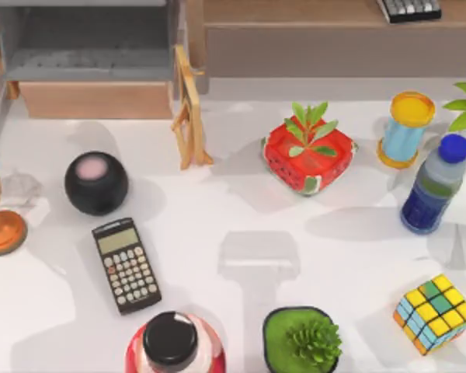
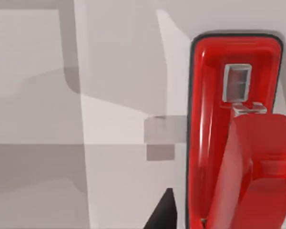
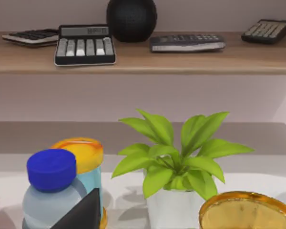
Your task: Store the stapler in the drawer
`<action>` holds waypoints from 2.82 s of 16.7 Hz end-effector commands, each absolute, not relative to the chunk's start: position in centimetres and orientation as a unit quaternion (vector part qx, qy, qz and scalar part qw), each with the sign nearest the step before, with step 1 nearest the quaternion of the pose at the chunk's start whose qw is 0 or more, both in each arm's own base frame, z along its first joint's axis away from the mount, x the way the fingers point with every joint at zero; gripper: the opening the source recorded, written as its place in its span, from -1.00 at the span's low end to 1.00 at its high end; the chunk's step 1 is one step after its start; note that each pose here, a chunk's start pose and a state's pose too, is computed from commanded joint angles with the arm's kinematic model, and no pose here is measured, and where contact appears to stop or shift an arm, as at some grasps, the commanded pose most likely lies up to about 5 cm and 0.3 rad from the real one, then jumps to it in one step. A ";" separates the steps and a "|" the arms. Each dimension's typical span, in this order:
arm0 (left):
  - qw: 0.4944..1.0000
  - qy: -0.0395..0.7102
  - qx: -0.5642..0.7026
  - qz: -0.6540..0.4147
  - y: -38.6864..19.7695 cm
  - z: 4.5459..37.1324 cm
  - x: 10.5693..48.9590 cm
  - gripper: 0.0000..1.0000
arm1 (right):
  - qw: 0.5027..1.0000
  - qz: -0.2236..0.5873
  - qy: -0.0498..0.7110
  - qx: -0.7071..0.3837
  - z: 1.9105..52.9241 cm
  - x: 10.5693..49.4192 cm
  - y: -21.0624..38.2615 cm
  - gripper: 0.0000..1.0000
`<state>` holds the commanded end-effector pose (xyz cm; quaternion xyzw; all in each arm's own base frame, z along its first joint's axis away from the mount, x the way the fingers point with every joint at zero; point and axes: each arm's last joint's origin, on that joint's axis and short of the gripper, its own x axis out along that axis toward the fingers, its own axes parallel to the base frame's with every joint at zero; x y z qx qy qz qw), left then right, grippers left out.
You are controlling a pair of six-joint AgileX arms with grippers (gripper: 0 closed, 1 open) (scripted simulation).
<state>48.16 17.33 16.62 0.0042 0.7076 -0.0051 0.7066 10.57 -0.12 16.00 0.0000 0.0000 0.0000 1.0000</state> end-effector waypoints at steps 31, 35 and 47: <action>0.804 0.220 0.534 0.138 30.3 34.1 36.0 1.00 | 1.000 0.000 0.000 0.000 16.0 10.6 -0.1 1.00; 0.704 0.159 0.666 0.189 32.2 29.8 31.4 1.00 | 1.000 0.000 0.000 0.000 16.0 10.6 -0.1 1.00; 0.683 0.022 0.729 0.043 20.3 11.1 23.0 1.00 | 1.000 0.000 0.000 0.000 16.0 10.6 -0.1 1.00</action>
